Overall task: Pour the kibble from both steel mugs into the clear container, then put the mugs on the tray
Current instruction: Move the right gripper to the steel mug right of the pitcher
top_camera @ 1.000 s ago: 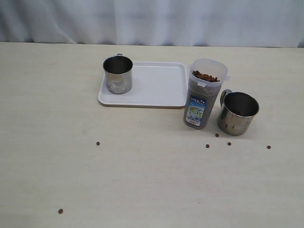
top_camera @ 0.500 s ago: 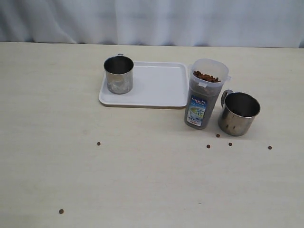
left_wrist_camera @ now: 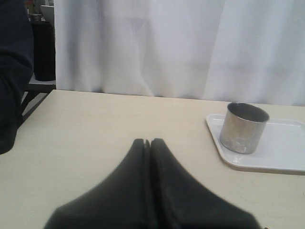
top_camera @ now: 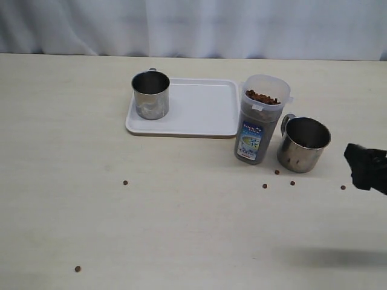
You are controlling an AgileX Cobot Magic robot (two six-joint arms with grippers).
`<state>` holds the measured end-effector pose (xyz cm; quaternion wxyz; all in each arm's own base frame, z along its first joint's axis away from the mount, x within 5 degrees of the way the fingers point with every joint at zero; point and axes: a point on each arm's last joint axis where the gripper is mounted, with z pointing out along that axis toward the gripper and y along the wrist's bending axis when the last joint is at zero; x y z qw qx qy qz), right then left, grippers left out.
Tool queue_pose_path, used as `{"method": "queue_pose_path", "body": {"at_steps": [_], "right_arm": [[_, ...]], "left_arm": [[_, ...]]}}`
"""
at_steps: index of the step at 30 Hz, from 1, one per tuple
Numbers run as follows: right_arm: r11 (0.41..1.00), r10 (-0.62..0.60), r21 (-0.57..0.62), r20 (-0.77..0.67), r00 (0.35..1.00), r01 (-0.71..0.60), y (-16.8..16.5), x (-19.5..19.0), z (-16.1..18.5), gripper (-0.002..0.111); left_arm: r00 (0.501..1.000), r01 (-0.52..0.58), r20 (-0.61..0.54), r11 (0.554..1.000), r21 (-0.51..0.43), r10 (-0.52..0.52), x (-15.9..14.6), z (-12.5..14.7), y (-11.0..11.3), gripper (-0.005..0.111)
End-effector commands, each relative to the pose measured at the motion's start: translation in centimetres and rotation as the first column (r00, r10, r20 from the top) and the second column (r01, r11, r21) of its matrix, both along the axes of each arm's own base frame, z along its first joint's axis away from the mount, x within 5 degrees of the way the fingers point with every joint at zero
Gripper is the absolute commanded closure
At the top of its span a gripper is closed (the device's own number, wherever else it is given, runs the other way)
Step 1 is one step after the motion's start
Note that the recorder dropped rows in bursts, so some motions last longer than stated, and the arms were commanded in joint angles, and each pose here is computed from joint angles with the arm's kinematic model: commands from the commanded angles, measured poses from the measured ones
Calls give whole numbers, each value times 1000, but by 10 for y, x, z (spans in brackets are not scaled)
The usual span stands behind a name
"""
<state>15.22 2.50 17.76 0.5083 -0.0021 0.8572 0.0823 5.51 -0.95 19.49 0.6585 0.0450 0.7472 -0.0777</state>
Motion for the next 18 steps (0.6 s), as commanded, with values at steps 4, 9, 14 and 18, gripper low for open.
{"method": "queue_pose_path", "body": {"at_steps": [4, 9, 14, 18], "right_arm": [[983, 180, -15, -136, 974, -184, 23, 31, -20, 0], [950, 302, -42, -129, 945, -309, 39, 53, -26, 0], [955, 274, -66, -188, 943, -290, 42, 77, -30, 0], [958, 249, -83, -243, 938, -276, 41, 84, -35, 0]], "left_arm": [[1000, 8, 10, 1000, -4, -8, 0, 0, 0, 107], [1000, 8, 10, 1000, -4, -8, 0, 0, 0, 107], [1000, 8, 10, 1000, -4, -8, 0, 0, 0, 107], [1000, 7, 10, 1000, -2, -7, 0, 0, 0, 107]]}}
